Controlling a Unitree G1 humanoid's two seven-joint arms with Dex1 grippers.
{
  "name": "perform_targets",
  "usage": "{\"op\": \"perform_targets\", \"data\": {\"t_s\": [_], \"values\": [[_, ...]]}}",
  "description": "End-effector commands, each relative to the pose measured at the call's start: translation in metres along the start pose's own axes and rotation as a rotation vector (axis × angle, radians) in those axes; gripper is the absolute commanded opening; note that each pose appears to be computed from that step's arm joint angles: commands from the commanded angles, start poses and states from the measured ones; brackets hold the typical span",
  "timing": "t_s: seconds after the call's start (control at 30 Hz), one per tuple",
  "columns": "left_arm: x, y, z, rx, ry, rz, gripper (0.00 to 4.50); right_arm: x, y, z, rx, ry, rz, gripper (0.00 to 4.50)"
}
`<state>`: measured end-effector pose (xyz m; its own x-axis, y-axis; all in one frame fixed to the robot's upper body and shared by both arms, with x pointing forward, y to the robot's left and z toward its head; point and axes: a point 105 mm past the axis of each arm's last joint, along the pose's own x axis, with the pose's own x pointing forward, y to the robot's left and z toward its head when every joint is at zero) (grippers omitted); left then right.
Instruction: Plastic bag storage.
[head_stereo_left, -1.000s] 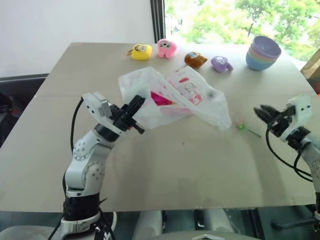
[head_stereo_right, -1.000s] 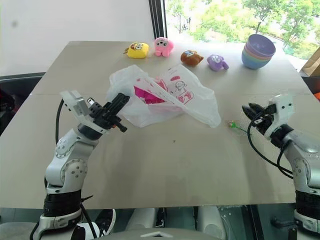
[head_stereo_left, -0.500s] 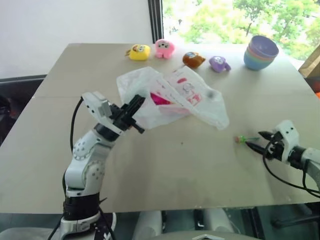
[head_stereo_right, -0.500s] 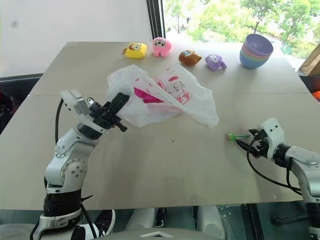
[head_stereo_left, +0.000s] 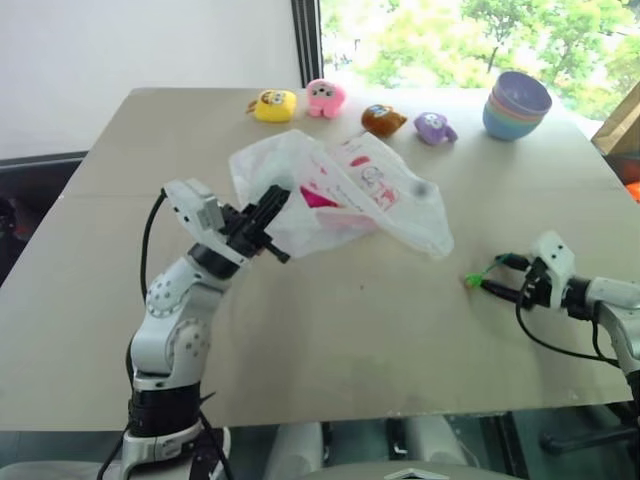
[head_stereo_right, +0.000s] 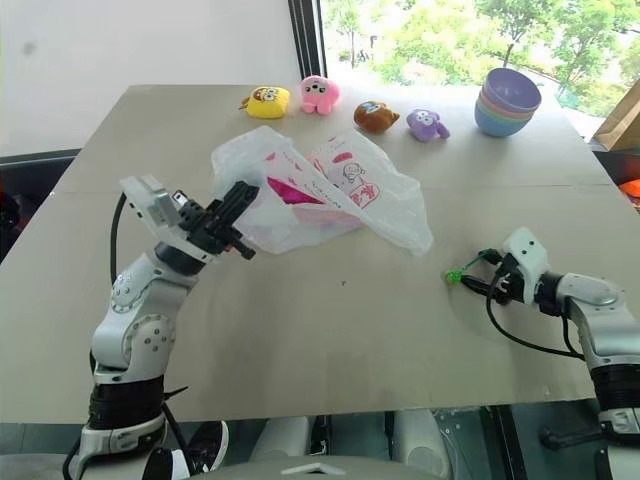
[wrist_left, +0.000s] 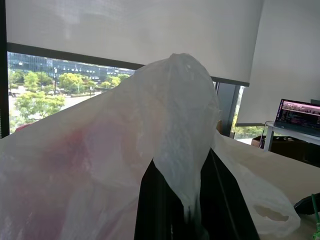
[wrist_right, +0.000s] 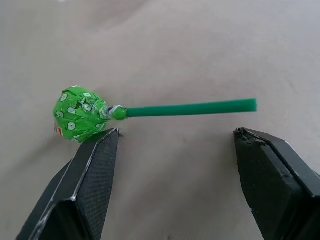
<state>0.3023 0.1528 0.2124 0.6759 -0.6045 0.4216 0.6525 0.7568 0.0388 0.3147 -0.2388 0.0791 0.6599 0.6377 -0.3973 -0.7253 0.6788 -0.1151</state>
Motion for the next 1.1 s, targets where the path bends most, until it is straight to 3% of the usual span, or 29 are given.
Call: {"op": "perform_targets", "data": {"t_s": [0.03, 0.33, 0.57, 0.83, 0.93, 1.1], "values": [[0.001, -0.006, 0.012, 0.044, -0.034, -0.016, 0.00, 0.007, 0.015, -0.001, 0.047, -0.041, 0.089, 3.67], [0.005, -0.001, 0.012, 0.057, -0.037, -0.020, 0.00, -0.010, 0.050, -0.011, 0.088, -0.011, 0.290, 3.67], [0.007, 0.000, 0.010, 0.051, -0.033, -0.032, 0.00, 0.003, 0.062, 0.003, -0.085, -0.057, 0.250, 3.67], [0.006, -0.001, 0.008, 0.046, -0.034, -0.034, 0.00, 0.021, 0.063, 0.013, -0.155, -0.092, 0.210, 3.67], [0.004, 0.000, 0.009, 0.051, -0.033, -0.026, 0.00, 0.020, 0.069, 0.012, -0.147, -0.095, 0.257, 2.83], [0.000, 0.001, 0.008, 0.054, -0.029, -0.013, 0.00, 0.017, 0.071, 0.013, -0.133, -0.091, 0.283, 0.76]]}}
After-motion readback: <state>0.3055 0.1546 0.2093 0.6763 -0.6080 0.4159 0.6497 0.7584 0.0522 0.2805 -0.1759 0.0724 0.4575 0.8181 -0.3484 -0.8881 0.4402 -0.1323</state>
